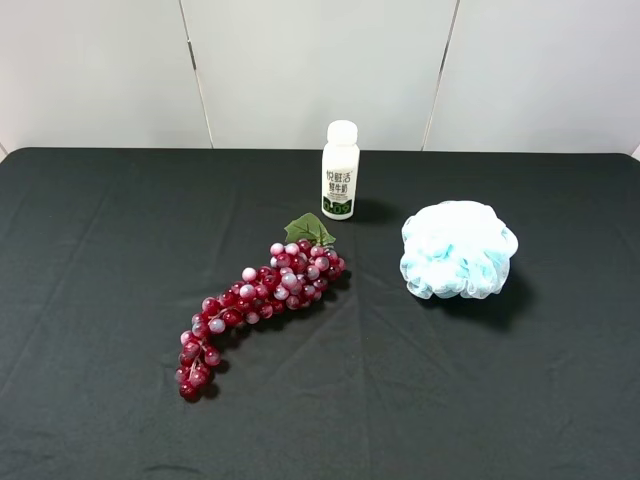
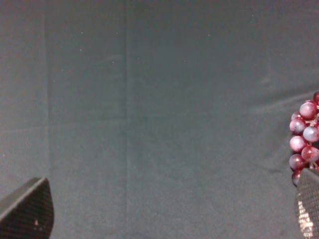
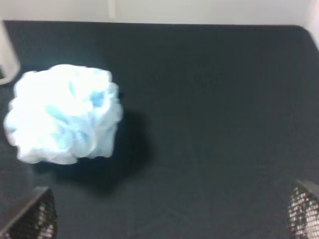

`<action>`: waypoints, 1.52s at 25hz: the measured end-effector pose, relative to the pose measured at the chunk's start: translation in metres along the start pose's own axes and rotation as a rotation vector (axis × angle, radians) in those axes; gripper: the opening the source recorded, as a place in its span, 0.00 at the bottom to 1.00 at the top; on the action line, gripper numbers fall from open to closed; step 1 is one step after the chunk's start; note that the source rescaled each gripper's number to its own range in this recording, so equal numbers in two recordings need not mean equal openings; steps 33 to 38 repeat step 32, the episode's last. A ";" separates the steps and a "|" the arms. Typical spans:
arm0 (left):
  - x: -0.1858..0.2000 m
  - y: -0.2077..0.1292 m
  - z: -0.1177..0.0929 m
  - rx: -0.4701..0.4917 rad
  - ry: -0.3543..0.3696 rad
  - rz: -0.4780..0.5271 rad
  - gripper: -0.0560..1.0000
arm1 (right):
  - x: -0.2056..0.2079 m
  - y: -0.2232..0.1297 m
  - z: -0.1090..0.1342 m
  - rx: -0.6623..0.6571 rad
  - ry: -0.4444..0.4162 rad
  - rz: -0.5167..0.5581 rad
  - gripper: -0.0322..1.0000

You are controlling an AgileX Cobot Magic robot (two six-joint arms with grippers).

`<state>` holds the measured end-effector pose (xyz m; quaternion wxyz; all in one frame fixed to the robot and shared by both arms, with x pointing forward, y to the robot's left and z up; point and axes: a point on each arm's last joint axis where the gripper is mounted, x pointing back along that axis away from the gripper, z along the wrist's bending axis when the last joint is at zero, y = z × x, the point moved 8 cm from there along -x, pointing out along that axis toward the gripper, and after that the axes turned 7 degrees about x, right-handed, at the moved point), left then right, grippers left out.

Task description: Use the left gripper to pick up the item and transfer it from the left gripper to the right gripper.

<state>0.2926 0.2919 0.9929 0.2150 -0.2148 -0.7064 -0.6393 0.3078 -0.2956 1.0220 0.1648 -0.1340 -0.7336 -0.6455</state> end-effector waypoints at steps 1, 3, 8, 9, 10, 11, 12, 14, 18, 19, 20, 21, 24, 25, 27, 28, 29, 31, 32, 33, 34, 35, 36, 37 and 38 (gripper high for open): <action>0.000 0.000 0.000 0.000 0.000 0.000 0.97 | 0.000 0.000 -0.002 -0.011 -0.024 0.003 1.00; 0.000 0.000 0.000 0.000 0.000 0.000 0.97 | 0.000 0.000 -0.004 -0.022 -0.046 0.006 1.00; 0.000 0.000 0.000 0.000 0.000 0.000 0.97 | 0.000 0.000 -0.004 -0.024 -0.050 0.005 1.00; 0.000 0.000 0.000 0.000 0.000 0.000 0.97 | 0.000 0.000 -0.004 -0.024 -0.050 0.005 1.00; 0.000 0.000 0.000 0.000 0.000 0.000 0.97 | 0.000 0.000 -0.004 -0.025 -0.050 0.005 1.00; 0.000 0.000 0.000 0.000 0.000 0.000 0.97 | 0.000 0.000 -0.004 -0.026 -0.050 0.005 1.00; 0.000 0.000 0.000 0.000 0.000 0.000 0.97 | 0.000 0.000 -0.004 -0.026 -0.050 0.005 1.00; 0.000 0.000 0.000 0.000 0.000 0.000 0.97 | 0.000 0.000 -0.004 -0.026 -0.050 0.005 1.00; 0.000 0.000 0.000 0.000 0.000 0.000 0.97 | 0.000 0.000 -0.004 -0.026 -0.050 0.005 1.00; 0.000 0.000 0.000 0.000 0.000 0.000 0.97 | 0.000 0.000 -0.004 -0.026 -0.050 0.005 1.00; 0.000 0.000 0.000 0.000 0.000 0.000 0.97 | 0.000 0.000 -0.004 -0.026 -0.050 0.005 1.00; 0.000 0.000 0.000 0.000 0.000 0.000 0.97 | 0.000 0.000 -0.004 -0.026 -0.050 0.005 1.00; 0.000 0.000 0.000 0.000 0.000 0.000 0.97 | 0.000 0.000 -0.004 -0.026 -0.050 0.005 1.00; 0.000 0.000 0.000 0.000 0.000 0.000 0.97 | 0.000 0.000 -0.004 -0.026 -0.050 0.006 1.00; 0.000 0.000 0.000 0.000 0.000 0.000 0.97 | 0.000 0.000 -0.004 -0.026 -0.051 0.005 1.00; 0.000 0.000 0.000 0.000 0.000 0.000 0.97 | 0.000 0.000 -0.004 -0.026 -0.051 0.005 1.00; 0.000 0.000 0.000 0.000 0.000 0.000 0.97 | 0.000 0.000 -0.004 -0.026 -0.051 0.005 1.00; 0.000 0.000 0.000 0.000 0.000 0.000 0.97 | 0.000 0.000 -0.004 -0.026 -0.051 0.005 1.00; 0.000 0.000 0.000 0.000 0.000 0.000 0.97 | 0.000 0.000 -0.004 -0.026 -0.051 0.005 1.00; 0.000 0.000 0.000 0.000 0.000 0.000 0.97 | 0.000 0.000 -0.004 -0.026 -0.051 0.005 1.00; 0.000 0.000 0.000 0.000 0.000 0.000 0.97 | 0.000 0.000 -0.004 -0.026 -0.051 0.005 1.00; 0.000 0.000 0.000 0.000 0.000 0.000 0.97 | 0.000 0.000 -0.004 -0.026 -0.051 0.005 1.00; 0.000 0.000 0.000 0.000 0.000 0.000 0.97 | 0.000 0.000 -0.004 -0.026 -0.051 0.005 1.00; 0.000 0.000 0.000 0.000 0.000 0.000 0.97 | 0.000 0.000 -0.004 -0.026 -0.051 0.005 1.00; 0.000 0.000 0.000 0.000 0.000 0.000 0.97 | 0.000 0.000 -0.004 -0.026 -0.051 0.005 1.00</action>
